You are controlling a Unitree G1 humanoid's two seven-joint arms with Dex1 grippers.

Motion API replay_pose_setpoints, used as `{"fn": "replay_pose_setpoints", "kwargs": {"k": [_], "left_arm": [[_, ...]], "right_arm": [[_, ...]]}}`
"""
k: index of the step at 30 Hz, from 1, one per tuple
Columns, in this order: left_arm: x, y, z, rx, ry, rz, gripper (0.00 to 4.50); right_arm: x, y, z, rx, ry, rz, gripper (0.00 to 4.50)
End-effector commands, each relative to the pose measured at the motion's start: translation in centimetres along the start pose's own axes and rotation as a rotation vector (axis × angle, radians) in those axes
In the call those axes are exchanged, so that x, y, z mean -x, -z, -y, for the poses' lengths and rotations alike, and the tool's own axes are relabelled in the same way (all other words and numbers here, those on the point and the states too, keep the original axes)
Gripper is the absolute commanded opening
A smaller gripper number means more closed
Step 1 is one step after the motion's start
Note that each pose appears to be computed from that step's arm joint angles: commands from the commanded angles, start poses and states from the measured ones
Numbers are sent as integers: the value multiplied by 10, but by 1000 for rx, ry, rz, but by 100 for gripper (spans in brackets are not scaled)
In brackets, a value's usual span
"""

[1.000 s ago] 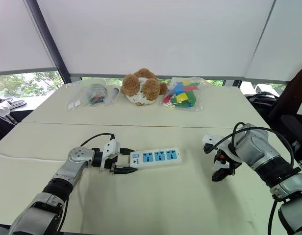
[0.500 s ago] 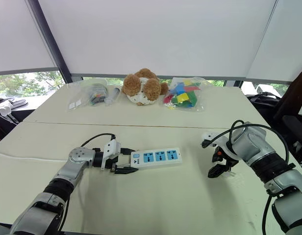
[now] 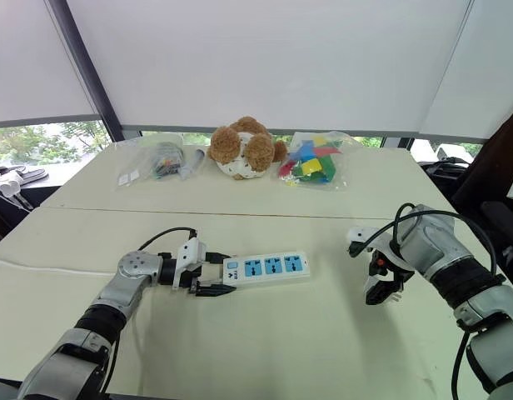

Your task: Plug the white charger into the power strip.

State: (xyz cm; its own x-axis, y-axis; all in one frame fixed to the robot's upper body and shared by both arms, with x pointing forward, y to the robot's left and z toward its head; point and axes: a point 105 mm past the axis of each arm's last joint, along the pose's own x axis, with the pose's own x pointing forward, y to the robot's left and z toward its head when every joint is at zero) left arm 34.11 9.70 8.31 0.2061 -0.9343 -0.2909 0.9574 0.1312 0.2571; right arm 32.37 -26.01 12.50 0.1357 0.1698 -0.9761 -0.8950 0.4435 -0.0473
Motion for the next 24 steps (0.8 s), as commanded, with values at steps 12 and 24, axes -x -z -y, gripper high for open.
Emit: {"fn": "replay_pose_setpoints", "kwargs": {"k": [12,24], "left_arm": [[-20,29,29,75,107,-94,297],[-13,1,11,64,208,-73,297]], "right_arm": [[2,9,2,34,-16,-95,76],[68,-91,1,135,86,805,76]]}}
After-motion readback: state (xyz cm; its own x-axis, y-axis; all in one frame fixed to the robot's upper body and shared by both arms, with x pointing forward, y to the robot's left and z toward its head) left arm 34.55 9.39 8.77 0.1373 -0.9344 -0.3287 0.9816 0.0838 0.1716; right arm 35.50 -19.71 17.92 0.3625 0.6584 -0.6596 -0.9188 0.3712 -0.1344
